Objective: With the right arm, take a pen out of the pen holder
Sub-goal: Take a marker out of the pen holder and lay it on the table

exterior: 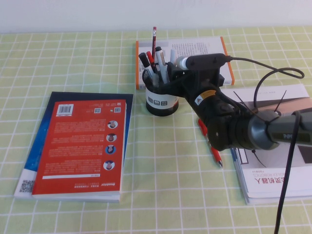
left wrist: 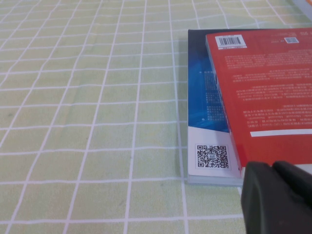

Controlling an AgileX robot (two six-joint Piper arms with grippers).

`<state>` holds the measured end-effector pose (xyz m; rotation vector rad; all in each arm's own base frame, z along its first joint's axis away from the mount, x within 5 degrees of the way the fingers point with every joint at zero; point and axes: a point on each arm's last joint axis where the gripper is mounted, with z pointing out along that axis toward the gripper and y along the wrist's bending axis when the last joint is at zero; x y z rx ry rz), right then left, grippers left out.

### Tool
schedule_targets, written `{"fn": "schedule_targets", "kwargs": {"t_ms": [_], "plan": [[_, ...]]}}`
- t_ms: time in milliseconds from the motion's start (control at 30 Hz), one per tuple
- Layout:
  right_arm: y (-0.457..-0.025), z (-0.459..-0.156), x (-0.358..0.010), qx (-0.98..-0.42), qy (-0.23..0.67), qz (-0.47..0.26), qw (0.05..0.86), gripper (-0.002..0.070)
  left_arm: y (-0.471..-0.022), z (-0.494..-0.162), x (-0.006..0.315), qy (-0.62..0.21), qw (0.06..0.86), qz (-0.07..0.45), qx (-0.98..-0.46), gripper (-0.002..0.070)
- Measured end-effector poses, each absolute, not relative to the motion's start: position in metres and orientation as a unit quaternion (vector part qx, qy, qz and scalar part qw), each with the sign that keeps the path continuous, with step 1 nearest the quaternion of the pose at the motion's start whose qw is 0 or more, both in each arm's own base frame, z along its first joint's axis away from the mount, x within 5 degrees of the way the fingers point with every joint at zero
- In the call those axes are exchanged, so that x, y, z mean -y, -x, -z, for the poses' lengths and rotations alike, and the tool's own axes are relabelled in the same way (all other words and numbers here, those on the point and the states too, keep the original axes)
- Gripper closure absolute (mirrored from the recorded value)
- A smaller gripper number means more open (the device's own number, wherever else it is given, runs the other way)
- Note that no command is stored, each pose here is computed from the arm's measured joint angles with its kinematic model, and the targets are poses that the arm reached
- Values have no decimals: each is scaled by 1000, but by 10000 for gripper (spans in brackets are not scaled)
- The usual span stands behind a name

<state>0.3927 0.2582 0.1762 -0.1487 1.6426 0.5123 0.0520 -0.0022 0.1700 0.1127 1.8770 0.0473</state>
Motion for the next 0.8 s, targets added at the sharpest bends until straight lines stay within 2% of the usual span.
{"fn": "schedule_targets", "kwargs": {"t_ms": [233,533,800], "plan": [[-393,-177,-258,-722,65,-226,651,411,-52,-170,2,-48,589,-20,-806,680],[-392,-183,-258,-717,65,-229,655,558,-52,-170,2,-48,589,-20,-806,680],[-389,-197,-259,-726,79,-230,643,569,-52,-170,2,-48,589,-20,-806,680]]}}
